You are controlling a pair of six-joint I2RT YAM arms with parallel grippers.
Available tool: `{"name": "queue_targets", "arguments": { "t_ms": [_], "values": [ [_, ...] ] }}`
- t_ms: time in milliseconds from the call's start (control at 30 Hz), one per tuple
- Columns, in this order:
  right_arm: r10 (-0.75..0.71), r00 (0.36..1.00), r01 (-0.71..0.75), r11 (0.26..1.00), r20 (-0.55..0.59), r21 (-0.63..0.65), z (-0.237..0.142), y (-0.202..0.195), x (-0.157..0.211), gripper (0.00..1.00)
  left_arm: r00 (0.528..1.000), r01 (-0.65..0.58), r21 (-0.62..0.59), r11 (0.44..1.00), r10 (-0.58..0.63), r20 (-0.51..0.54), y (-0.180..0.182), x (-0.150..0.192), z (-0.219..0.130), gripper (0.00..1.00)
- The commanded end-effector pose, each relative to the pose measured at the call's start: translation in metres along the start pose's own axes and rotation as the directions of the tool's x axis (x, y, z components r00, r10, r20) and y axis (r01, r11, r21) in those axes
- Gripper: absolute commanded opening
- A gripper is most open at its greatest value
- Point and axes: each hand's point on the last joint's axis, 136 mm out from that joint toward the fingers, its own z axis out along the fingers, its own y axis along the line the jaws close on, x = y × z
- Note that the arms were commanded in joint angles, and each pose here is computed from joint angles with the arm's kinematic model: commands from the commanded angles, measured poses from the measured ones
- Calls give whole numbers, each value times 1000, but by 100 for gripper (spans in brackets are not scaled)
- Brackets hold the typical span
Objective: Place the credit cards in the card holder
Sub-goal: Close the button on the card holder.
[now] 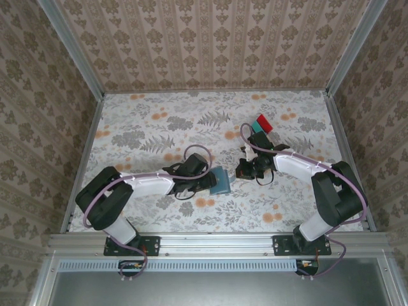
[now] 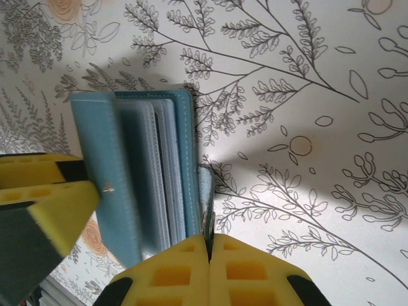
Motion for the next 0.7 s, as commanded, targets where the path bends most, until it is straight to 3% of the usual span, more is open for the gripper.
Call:
{"name": "queue_targets", "arguments": {
  "t_ms": [0,400,667],
  "values": [
    [-49,998,51,996,26,-69,-10,19,-5,0,1000,-24,7,1000,24,-11,-8,-1,8,43],
    [-152,988,146,979,-34,-142,-2,51,5,0,1000,-3,30,1000,4,-22,-9,5,19,33],
    [-137,988,125,980,-69,-156,13,57,7,0,1000,4,40,999,-4,-18,-11,4,20,29]
  ]
}}
